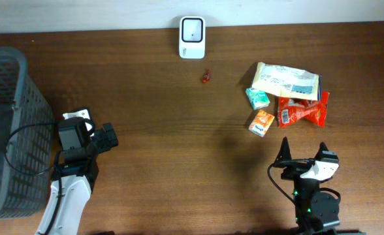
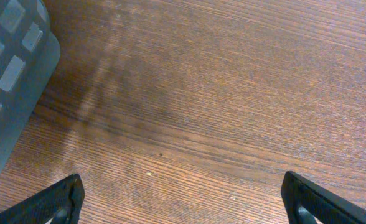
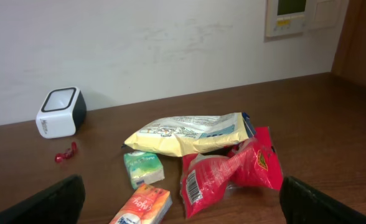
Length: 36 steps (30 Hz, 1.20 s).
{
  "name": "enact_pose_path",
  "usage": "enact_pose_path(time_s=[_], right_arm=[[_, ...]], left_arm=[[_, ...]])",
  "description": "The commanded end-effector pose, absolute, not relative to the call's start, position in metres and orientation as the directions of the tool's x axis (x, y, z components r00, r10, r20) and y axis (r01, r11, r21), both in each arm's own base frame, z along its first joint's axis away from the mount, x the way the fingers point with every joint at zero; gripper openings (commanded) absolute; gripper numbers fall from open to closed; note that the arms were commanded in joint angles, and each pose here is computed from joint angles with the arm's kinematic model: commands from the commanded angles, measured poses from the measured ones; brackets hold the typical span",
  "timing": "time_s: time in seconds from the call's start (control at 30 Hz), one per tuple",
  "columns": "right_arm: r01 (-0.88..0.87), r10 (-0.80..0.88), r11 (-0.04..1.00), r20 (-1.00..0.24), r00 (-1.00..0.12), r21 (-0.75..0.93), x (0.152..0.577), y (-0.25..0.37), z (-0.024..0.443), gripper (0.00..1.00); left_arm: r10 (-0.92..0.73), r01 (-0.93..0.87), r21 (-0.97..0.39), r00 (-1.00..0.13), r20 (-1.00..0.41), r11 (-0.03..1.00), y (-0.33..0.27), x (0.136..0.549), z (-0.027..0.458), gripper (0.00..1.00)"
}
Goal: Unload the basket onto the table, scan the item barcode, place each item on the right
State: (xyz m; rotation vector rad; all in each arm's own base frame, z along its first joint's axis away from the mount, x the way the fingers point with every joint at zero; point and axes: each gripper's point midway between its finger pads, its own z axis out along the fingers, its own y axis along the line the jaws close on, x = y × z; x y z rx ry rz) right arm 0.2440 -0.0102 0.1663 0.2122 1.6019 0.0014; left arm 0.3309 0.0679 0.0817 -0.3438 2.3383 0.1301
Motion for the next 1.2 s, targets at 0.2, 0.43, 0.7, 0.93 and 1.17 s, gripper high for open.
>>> enact_pose_path(time_s=[0.2,0.43,0.7,0.93,1.17], right_arm=[[0.138,0.131,0.982,-0.991,-0.027,0.126,0.244,-0.011,0.164,0.99],[0.137,0.131,0.983,-0.991,-0.027,0.126,0.244,-0.011,0.164,0.99],[0.137,0.131,0.983,-0.991,-0.027,0.126,0.244,-0.011,0.164,0.99],[0.137,0.131,0.983,-0.991,-0.027,0.126,0.244,-0.011,0.164,0.99],[0.137,0.131,0.983,-0.991,-0.027,0.126,0.244,-0.011,0.164,0.99]], left_arm=[[-0.202,-0.273,-0.024,-0.646,-0.736,0.962,0.064,0.324,0.097,0.99],[-0.181,-0.251,-0.03,-0.609,-0.772,0.968,0.049,0.268,0.074,0.99],[-0.201,-0.254,-0.006,-0.749,-0.631,0.967,0.04,0.198,0.012,0.99],[-0.184,-0.251,-0.027,-0.627,-0.757,0.968,0.042,0.213,0.046,0.99],[-0.158,-0.242,-0.052,-0.444,-0.882,0.969,0.043,0.223,0.091,0.99]])
